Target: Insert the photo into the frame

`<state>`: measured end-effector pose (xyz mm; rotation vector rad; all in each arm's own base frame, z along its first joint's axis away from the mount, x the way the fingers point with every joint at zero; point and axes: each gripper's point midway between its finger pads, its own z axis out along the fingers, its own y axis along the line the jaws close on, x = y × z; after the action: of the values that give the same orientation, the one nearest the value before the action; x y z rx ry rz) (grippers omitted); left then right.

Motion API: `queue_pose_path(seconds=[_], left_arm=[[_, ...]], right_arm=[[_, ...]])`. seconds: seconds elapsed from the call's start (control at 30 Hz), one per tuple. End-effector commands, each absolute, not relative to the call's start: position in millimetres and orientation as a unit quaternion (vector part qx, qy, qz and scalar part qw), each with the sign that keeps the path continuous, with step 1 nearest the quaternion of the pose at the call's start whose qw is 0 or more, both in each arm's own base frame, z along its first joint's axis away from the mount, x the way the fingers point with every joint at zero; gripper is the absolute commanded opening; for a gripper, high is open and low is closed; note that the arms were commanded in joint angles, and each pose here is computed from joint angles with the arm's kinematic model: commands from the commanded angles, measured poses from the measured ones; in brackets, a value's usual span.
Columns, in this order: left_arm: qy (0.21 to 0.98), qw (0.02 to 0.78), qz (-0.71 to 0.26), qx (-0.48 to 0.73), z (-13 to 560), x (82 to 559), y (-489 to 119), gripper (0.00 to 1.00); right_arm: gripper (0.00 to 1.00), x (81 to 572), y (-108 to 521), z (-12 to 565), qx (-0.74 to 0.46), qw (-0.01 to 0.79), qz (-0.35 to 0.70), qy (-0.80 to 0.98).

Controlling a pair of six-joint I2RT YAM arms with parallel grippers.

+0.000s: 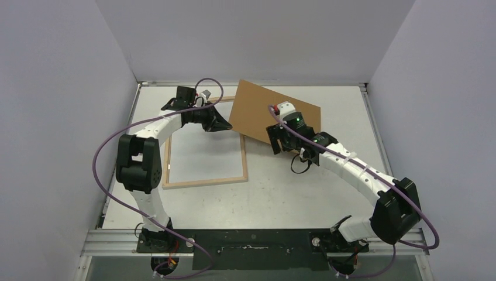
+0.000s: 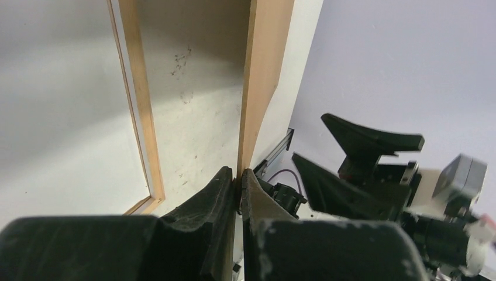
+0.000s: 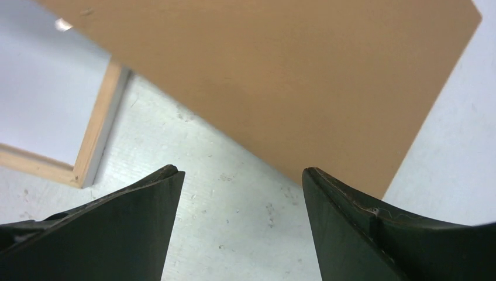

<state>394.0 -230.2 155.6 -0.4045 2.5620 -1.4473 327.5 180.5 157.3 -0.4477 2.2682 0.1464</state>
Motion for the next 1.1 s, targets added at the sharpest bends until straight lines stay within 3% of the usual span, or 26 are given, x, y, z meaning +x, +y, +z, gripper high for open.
queue_pose_path(seconds=[0.0, 0.2, 0.77, 0.9, 1.07], left_arm=[[0.845, 0.099, -0.504, -0.147, 196.9, 396.5, -224.9, 0.0], [0.842, 0.09, -0.511, -0.15, 205.5, 392.8, -223.8, 0.0], [0.839, 0.073, -0.518, -0.153, 212.4, 382.6, -220.6, 0.0], [0.838, 0.071, -0.52, -0.153, 214.7, 381.0, -219.7, 0.0], [0.836, 0.071, -0.522, -0.153, 217.7, 380.5, -218.2, 0.0]], right_arm=[[0.76, 329.2, 206.4, 172.1, -0.297, 0.451, 0.009, 0.842], [0.76, 322.4, 235.9, 154.7, -0.397, 0.454, -0.045, 0.796], [0.69, 372.1, 236.2, 121.0, -0.495, 0.431, -0.233, 0.718], [0.6, 379.6, 233.1, 115.3, -0.498, 0.428, -0.263, 0.707], [0.28, 385.7, 235.0, 125.8, -0.486, 0.446, -0.272, 0.701]])
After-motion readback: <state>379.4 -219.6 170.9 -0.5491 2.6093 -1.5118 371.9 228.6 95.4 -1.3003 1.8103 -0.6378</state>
